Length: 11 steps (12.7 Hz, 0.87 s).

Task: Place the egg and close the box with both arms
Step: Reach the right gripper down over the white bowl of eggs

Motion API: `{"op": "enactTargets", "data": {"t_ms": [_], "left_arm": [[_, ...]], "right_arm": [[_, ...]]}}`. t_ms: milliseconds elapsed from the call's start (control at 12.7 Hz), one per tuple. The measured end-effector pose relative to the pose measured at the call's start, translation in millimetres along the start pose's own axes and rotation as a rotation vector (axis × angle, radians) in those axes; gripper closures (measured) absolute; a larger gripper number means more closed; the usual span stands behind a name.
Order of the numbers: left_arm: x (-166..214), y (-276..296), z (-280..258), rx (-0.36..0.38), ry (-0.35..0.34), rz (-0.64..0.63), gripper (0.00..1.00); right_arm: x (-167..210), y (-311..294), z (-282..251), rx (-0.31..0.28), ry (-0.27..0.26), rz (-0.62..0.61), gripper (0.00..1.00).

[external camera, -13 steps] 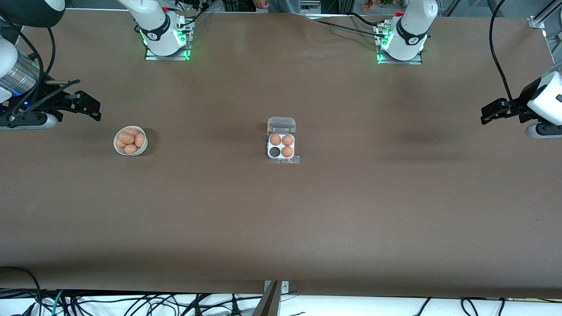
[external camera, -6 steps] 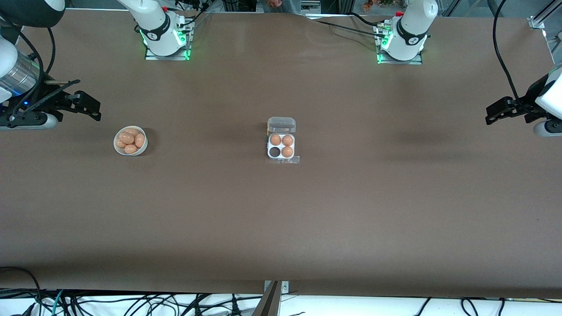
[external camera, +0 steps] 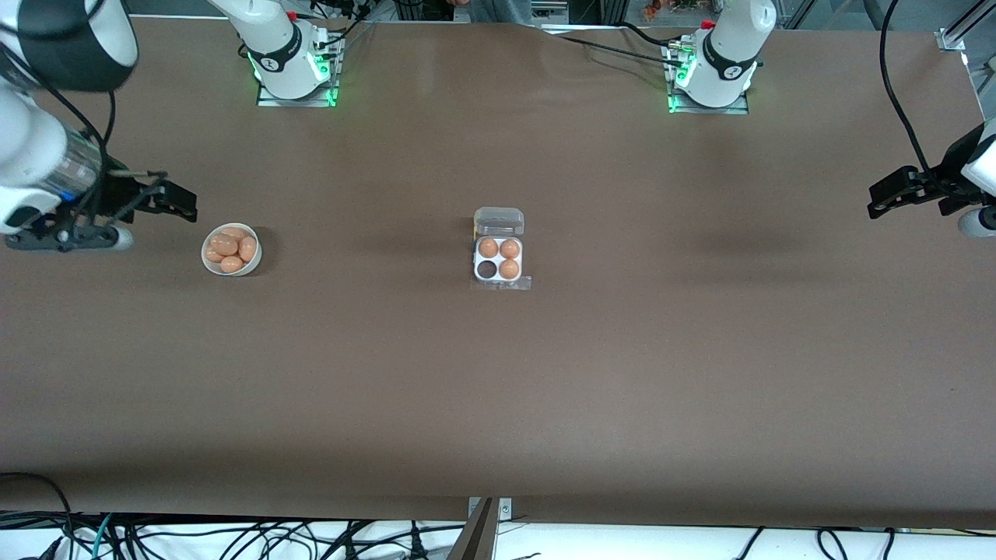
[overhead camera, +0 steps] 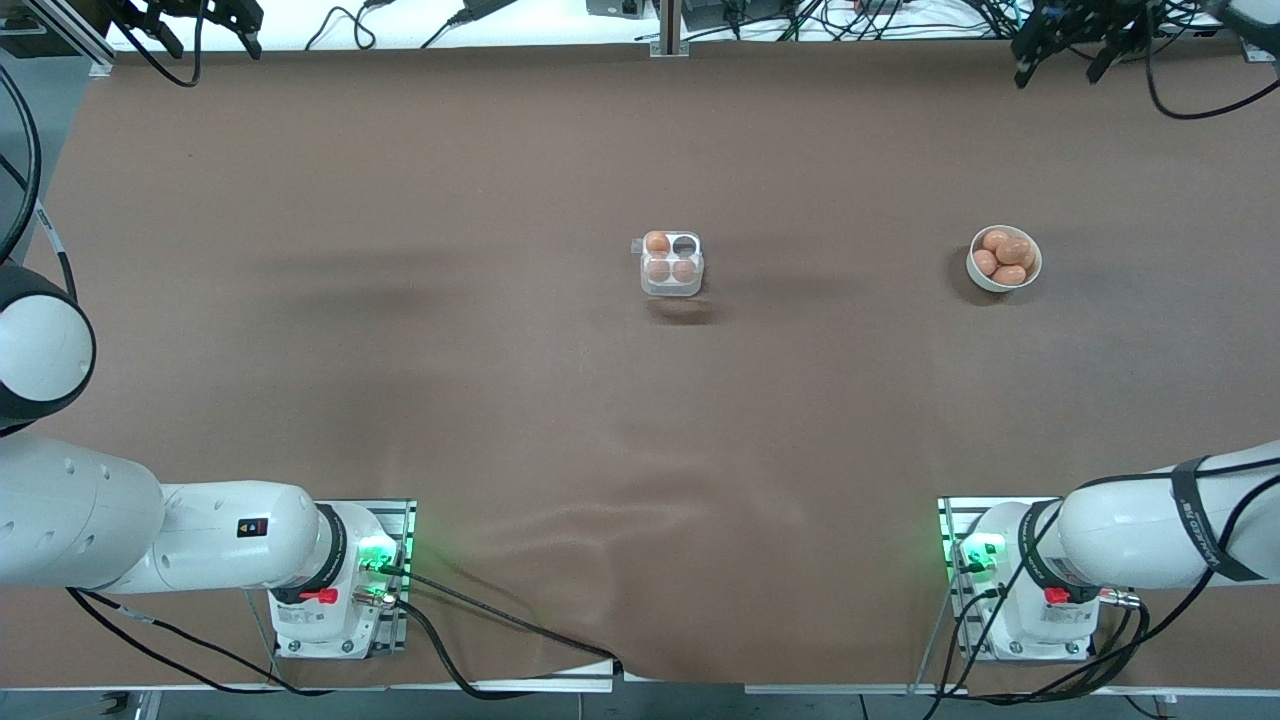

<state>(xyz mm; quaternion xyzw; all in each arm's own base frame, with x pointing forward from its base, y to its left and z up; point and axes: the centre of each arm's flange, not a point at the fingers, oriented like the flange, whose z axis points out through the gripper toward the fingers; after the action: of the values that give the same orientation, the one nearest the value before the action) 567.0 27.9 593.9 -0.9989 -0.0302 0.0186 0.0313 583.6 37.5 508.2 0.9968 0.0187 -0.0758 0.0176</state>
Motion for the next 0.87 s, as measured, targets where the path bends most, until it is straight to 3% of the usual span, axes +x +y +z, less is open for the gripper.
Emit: {"op": "enactTargets", "data": {"t_ms": [237,632,868], "left_arm": [[0.2,0.8,0.6,0.0,-0.002,0.001,0.0],[0.7,1.5,2.4,0.0,-0.008,0.003,0.0],[0.7,1.8,2.4,0.0,-0.008,0.003,0.0]], "right_arm": [[23.9,7.7,62.2,0.001,-0.092,0.014,0.0],[16.3,38.7,156.5,0.004,-0.073,0.063,0.0],[-0.7,58.0,198.5,0.005,-0.016,0.099,0.0]]}}
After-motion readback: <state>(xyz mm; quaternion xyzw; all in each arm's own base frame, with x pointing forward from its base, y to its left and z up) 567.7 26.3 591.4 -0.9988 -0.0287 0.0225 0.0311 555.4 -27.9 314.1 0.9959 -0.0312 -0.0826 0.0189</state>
